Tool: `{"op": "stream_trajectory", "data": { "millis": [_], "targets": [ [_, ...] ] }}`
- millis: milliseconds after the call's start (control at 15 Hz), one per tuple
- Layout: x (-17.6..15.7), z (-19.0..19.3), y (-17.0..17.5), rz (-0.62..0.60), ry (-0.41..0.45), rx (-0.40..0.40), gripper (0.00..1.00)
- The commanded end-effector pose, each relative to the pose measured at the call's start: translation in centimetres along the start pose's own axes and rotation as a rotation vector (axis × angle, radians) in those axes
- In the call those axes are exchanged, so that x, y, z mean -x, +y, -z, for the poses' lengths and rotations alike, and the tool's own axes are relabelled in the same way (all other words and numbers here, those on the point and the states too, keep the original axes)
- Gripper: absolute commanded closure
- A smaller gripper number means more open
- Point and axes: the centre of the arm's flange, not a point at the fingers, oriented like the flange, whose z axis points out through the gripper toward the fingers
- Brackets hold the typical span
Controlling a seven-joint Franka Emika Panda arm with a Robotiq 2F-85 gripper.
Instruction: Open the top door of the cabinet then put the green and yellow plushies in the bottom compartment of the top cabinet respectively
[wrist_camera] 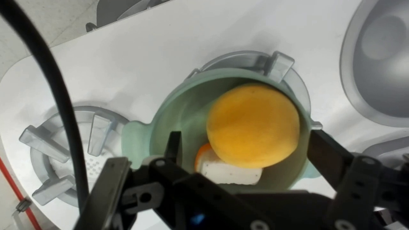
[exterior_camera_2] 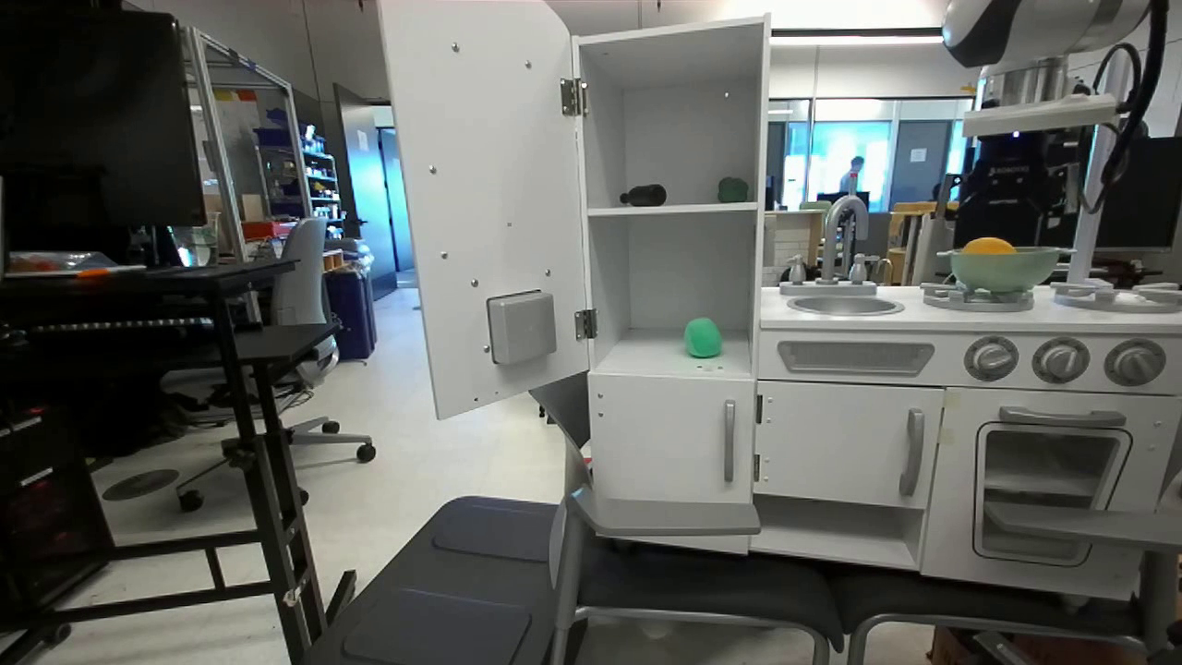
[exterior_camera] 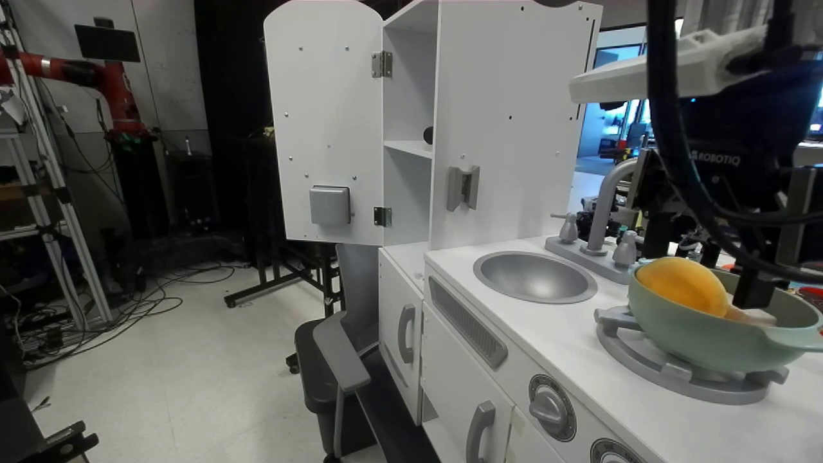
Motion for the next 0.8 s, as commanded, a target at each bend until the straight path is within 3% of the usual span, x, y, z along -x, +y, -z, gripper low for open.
{"op": "stream_trajectory", "data": {
  "millis": [0,133,200,733],
  "targets": [
    [-0.99,0.00,-0.25,0.004,-0.027,-0.027,0.00],
    [-0.94,0.19,-0.39,0.003,-0.029,-0.023,0.00],
    [-1.06,-0.15,-0.20,0.004,-0.029,-0.024,0.18],
    [-1.00,-0.02,-0.45,0.005,-0.036,-0.014,0.79]
  ]
}}
